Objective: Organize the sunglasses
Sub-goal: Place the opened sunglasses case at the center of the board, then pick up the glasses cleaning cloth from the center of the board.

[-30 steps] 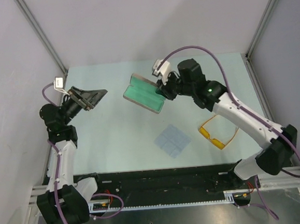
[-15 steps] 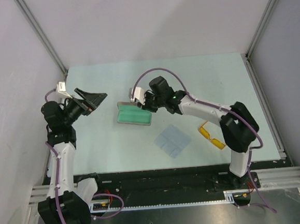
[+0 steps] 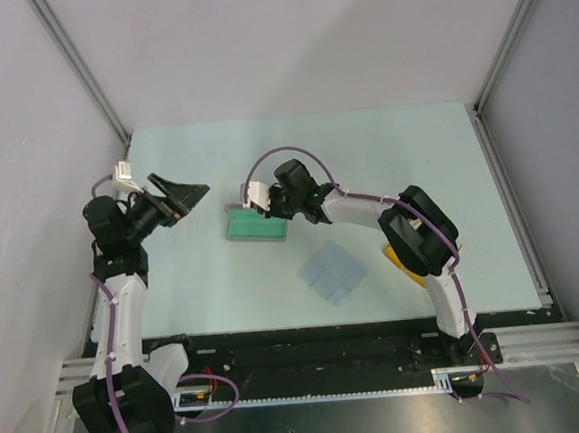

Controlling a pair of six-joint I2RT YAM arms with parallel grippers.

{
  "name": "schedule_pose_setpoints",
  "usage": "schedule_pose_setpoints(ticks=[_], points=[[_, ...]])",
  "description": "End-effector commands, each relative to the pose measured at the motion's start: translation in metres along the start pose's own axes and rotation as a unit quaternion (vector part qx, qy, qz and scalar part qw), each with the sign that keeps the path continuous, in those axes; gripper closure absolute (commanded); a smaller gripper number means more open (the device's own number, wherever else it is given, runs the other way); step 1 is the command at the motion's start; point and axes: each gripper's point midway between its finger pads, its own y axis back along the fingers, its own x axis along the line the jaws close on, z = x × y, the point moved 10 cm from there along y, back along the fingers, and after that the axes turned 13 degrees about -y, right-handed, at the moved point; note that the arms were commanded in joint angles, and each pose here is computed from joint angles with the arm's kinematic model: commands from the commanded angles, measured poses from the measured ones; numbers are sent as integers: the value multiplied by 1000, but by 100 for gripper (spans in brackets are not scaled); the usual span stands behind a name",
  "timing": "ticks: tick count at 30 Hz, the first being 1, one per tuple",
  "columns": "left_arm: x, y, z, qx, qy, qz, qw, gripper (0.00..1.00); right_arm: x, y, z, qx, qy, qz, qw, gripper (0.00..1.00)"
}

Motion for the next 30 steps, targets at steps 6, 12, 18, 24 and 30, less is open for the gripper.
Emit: schedule_pose_setpoints(ticks=[6, 12, 18, 24, 30], points=[[6, 1, -6, 15, -16, -4, 1000, 0, -15, -12, 31, -44, 39, -36, 998, 64], [8, 0, -7, 18, -14, 0, 1000, 0, -15, -5, 33, -34, 22, -14, 999, 11], [10, -1, -9, 18, -12, 3, 1000, 0, -19, 3, 42, -48, 26, -25, 998, 0], [12, -1, -9, 22, -7, 4, 1000, 0, -21, 29, 59, -73, 13, -23, 997, 0], [10, -1, -4, 13, -9, 8, 1000, 0, -19, 81, 94, -128, -27, -41, 991, 0]])
